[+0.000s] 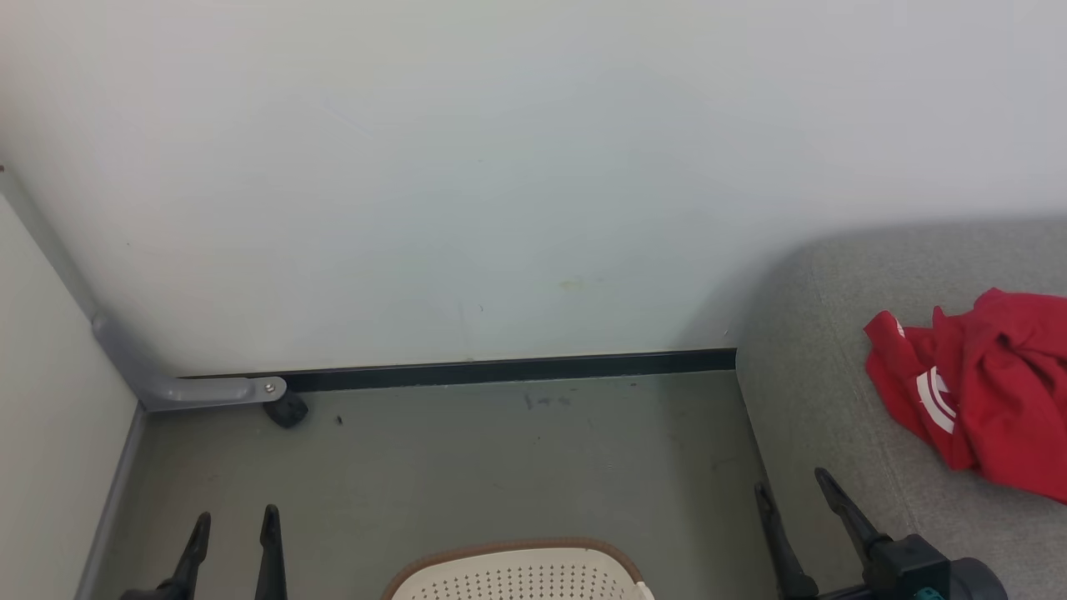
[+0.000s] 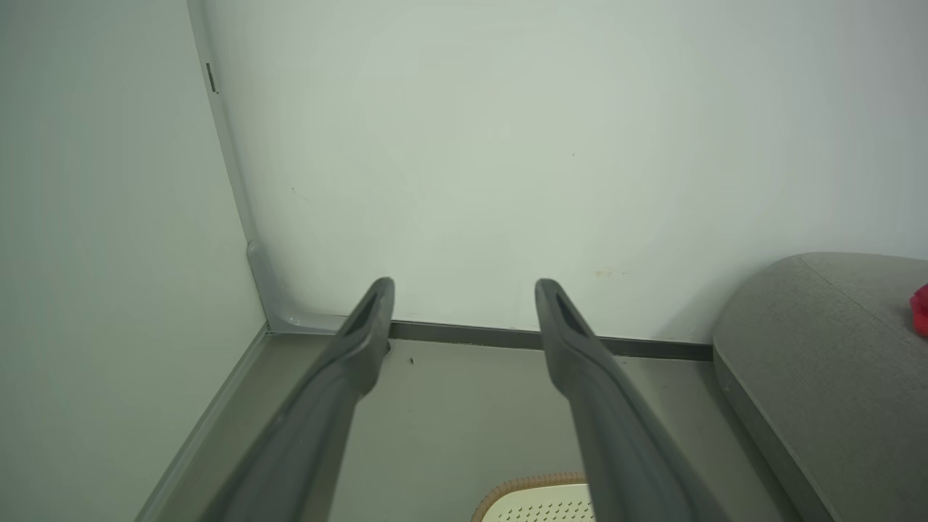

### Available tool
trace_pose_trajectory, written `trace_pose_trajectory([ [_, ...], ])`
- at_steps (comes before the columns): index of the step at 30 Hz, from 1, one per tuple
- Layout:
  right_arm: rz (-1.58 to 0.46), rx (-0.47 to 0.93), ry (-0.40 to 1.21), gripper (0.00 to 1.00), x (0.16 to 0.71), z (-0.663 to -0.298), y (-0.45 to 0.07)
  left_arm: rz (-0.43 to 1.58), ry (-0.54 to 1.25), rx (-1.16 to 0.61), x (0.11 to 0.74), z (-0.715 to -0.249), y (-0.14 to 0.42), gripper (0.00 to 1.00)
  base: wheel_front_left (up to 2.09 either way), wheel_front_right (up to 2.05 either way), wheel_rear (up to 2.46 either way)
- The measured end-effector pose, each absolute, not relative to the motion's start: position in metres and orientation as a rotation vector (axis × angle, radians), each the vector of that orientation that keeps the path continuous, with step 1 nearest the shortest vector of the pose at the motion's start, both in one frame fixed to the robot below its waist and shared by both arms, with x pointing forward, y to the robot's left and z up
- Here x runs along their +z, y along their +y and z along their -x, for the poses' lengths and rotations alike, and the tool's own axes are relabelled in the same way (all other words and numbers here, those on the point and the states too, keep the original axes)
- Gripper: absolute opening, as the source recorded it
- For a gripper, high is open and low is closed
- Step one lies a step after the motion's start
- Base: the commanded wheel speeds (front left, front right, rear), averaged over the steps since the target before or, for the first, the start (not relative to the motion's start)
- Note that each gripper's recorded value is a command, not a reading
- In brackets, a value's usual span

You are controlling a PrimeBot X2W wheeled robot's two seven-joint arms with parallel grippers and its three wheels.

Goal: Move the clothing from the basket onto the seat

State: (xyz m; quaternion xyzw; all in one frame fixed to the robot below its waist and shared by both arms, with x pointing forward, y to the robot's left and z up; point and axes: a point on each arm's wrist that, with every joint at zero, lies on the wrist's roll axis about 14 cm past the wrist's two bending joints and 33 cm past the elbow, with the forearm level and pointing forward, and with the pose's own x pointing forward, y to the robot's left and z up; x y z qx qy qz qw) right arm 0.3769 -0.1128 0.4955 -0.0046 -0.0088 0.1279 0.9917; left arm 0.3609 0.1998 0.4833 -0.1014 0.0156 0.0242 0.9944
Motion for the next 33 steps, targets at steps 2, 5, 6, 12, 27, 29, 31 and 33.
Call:
trace_pose_trajectory([
  [2,0.005,0.248,-0.015,1.00,0.495,-0.375,-0.115,0.198,0.027,0.054,0.484,-0.360,0.202,1.00,0.00,0.00,0.00],
  [5,0.002,0.230,-0.017,1.00,0.495,-0.373,-0.119,0.199,0.011,0.058,0.488,-0.361,0.201,1.00,0.00,0.00,0.00],
  [6,0.002,0.225,-0.014,1.00,0.494,-0.372,-0.121,0.201,0.011,0.056,0.488,-0.360,0.199,1.00,0.00,0.00,0.00],
  [12,0.004,0.218,-0.026,1.00,0.497,-0.370,-0.122,0.185,-0.001,0.039,0.491,-0.360,0.192,1.00,0.00,0.00,0.00],
  [27,0.004,0.206,-0.036,1.00,0.499,-0.365,-0.124,0.189,0.014,0.014,0.491,-0.358,0.179,1.00,0.00,0.00,0.00],
  [29,0.010,0.205,-0.038,1.00,0.500,-0.365,-0.125,0.188,0.013,0.015,0.491,-0.358,0.179,1.00,0.00,0.00,0.00],
  [31,0.010,0.200,-0.038,1.00,0.500,-0.366,-0.125,0.189,0.018,0.016,0.491,-0.358,0.179,1.00,0.00,0.00,0.00],
  [33,0.009,0.195,-0.039,1.00,0.500,-0.366,-0.126,0.190,0.021,0.017,0.491,-0.359,0.180,1.00,0.00,0.00,0.00],
])
